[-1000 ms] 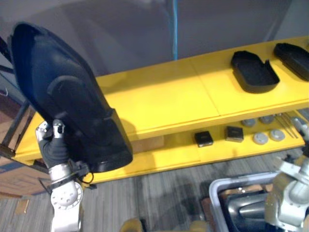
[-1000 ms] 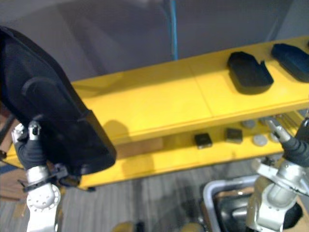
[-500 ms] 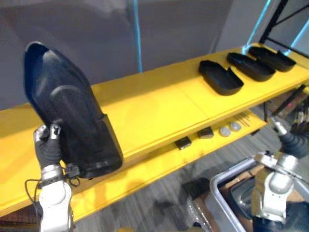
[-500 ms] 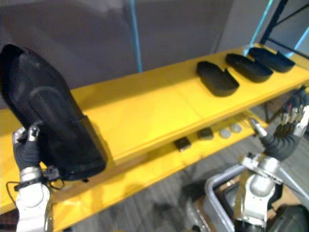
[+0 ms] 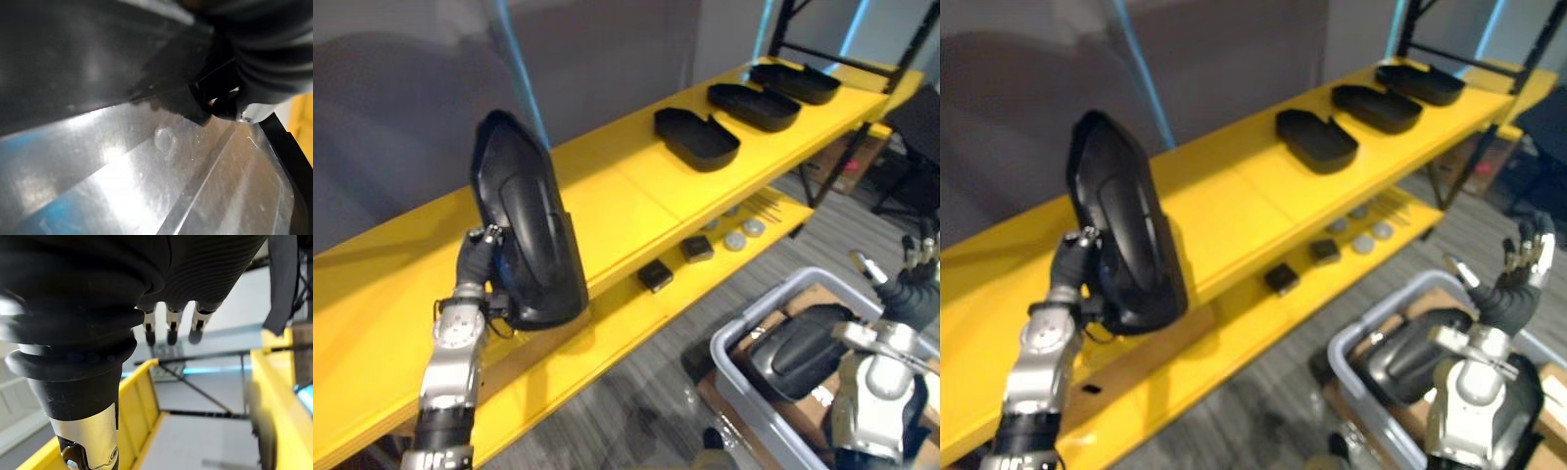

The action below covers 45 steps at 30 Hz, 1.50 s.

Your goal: Walk over and take plastic housings, then place them on the shelf

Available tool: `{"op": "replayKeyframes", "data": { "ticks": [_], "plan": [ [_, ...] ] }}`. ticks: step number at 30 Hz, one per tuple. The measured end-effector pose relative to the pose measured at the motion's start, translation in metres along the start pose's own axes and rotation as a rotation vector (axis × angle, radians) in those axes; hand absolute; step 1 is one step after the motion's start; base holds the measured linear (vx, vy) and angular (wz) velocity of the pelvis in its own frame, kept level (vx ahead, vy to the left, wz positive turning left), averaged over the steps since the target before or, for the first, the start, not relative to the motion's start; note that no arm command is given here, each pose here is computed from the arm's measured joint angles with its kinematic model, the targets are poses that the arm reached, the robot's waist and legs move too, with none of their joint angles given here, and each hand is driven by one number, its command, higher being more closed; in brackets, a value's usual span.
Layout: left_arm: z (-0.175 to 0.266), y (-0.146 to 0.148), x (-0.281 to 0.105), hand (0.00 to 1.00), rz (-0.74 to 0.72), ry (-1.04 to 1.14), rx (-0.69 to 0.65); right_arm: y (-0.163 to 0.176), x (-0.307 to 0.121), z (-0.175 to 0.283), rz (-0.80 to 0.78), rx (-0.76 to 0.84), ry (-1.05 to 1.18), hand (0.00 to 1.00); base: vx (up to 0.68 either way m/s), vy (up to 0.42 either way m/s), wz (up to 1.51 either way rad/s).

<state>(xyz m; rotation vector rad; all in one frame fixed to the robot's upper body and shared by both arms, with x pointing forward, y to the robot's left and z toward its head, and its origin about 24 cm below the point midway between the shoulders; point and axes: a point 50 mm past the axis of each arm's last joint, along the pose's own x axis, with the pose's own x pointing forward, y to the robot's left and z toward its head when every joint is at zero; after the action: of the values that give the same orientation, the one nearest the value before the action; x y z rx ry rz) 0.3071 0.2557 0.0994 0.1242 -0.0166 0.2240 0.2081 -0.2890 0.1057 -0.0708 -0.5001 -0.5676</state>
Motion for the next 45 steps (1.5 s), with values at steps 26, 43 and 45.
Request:
{"op": "replayKeyframes", "data": {
  "ticks": [26,43,45],
  "plan": [
    [0.045,0.033,0.067,1.00,0.401,0.273,-0.322,-0.024,-0.034,-0.014,0.033,-0.107,0.158,0.00,-0.01,-0.003,-0.20],
    [0.036,0.086,0.057,1.00,0.598,0.388,-0.240,-0.016,-0.048,-0.022,0.074,-0.066,0.226,0.00,0.00,-0.002,0.01],
    [0.035,0.085,0.057,0.00,0.597,0.390,-0.244,-0.013,-0.050,-0.023,0.084,-0.051,0.237,0.00,0.00,0.000,0.00]
  ]
}}
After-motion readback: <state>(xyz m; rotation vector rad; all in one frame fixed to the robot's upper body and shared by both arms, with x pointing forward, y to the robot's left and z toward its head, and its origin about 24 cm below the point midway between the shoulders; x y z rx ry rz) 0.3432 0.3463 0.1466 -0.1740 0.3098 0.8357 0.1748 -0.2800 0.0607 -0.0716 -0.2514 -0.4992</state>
